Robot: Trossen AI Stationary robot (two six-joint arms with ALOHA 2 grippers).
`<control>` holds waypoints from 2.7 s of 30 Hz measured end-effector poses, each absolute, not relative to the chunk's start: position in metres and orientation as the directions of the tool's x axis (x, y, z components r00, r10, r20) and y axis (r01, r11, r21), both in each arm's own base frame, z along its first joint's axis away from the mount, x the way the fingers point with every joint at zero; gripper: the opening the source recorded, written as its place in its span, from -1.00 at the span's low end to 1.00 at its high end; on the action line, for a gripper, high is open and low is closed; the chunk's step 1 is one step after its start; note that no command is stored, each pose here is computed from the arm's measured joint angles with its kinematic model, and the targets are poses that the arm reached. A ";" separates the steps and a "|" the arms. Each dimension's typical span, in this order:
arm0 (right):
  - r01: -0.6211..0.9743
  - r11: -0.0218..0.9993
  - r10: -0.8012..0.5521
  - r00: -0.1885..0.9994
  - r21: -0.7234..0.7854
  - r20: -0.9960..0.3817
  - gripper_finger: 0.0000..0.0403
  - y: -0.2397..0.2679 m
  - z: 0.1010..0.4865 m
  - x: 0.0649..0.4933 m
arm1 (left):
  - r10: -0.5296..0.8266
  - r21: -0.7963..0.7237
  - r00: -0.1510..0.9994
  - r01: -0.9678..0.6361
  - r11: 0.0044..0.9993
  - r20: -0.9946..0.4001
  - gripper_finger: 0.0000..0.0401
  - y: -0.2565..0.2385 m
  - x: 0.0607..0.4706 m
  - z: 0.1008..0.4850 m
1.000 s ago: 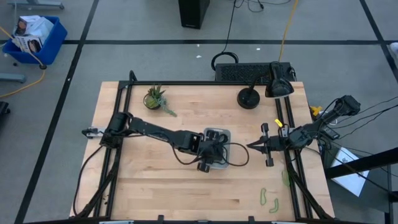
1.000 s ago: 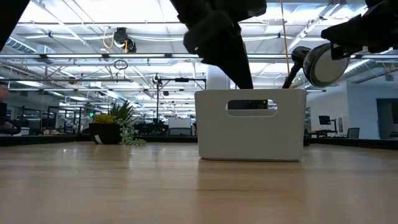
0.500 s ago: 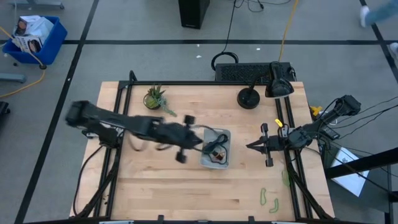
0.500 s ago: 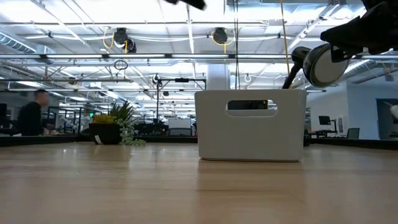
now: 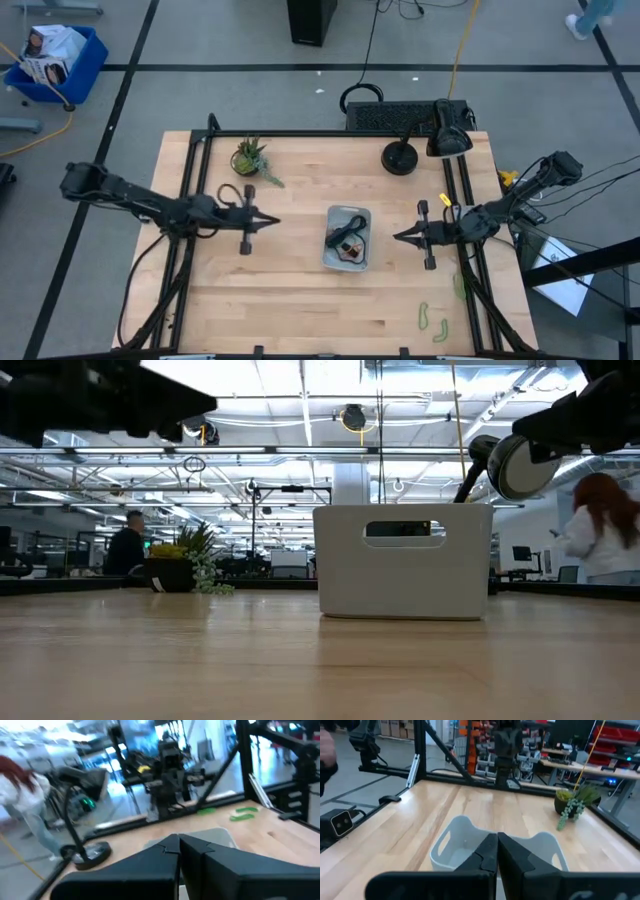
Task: Pick and place rubber bands into bin
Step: Put the green rubber band into the white bin
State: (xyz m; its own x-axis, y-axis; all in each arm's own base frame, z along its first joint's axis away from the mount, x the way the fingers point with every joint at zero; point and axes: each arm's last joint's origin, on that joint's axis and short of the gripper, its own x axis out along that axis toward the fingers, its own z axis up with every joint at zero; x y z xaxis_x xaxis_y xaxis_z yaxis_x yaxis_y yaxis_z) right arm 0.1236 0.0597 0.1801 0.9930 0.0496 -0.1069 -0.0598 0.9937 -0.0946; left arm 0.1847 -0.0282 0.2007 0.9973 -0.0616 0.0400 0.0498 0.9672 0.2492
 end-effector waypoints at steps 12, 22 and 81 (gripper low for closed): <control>-0.068 0.973 0.048 0.994 -0.218 -0.098 -0.98 0.061 0.190 0.126 | -0.007 0.182 0.999 -0.002 0.983 0.046 -0.98 -0.016 0.162 0.180; -0.158 0.973 0.029 0.803 -0.167 -0.595 -0.98 0.086 0.272 0.139 | -0.006 0.122 0.999 0.001 0.993 0.038 -0.75 -0.016 0.162 0.180; 0.649 0.761 0.205 -0.244 -0.002 -0.948 -0.19 0.167 0.128 0.110 | -0.013 0.020 1.000 0.013 1.000 -0.004 -0.93 -0.016 0.162 0.176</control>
